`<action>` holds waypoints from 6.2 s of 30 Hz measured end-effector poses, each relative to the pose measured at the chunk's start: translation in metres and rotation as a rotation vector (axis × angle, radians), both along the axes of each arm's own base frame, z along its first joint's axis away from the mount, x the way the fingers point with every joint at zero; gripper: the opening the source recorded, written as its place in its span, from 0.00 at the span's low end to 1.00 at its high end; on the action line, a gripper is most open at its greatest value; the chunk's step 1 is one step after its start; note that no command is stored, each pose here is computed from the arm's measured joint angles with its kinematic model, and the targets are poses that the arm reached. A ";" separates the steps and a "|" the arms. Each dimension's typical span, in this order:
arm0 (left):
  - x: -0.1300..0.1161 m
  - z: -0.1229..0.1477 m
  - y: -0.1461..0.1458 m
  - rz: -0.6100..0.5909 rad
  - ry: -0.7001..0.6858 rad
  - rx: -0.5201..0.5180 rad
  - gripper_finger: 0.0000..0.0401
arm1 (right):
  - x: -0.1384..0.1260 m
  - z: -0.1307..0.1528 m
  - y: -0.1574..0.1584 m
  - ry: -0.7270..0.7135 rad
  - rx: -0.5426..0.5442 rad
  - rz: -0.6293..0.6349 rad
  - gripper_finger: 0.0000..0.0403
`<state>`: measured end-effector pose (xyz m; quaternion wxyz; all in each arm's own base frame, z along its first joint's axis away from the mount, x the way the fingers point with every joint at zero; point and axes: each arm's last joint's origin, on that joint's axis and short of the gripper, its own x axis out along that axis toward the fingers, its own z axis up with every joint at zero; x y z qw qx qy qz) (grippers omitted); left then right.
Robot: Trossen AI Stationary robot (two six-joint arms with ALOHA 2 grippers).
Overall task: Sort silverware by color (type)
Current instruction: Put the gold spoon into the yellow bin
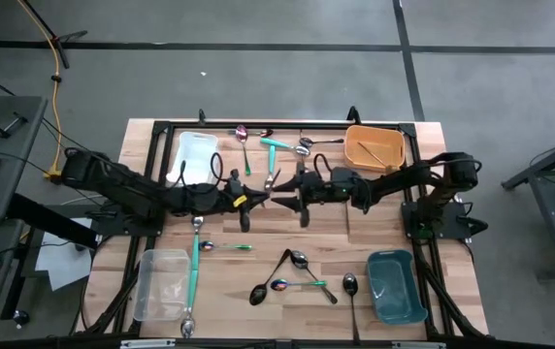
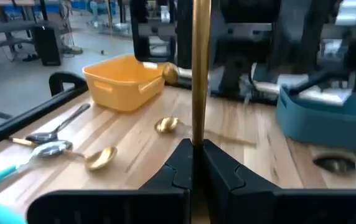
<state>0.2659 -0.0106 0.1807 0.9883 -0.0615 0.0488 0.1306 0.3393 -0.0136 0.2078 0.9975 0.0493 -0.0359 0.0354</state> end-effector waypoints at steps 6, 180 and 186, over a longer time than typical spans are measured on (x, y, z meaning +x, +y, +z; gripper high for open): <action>0.007 -0.007 0.000 0.004 -0.051 -0.011 0.01 | 0.000 -0.001 -0.002 0.008 0.007 -0.061 0.32; -0.112 0.025 0.000 -0.036 -0.166 0.053 0.18 | -0.150 0.068 -0.146 1.329 0.235 -0.768 0.33; -0.112 0.025 0.000 -0.036 -0.168 0.043 0.18 | -0.144 0.067 -0.098 0.802 0.254 -0.464 0.33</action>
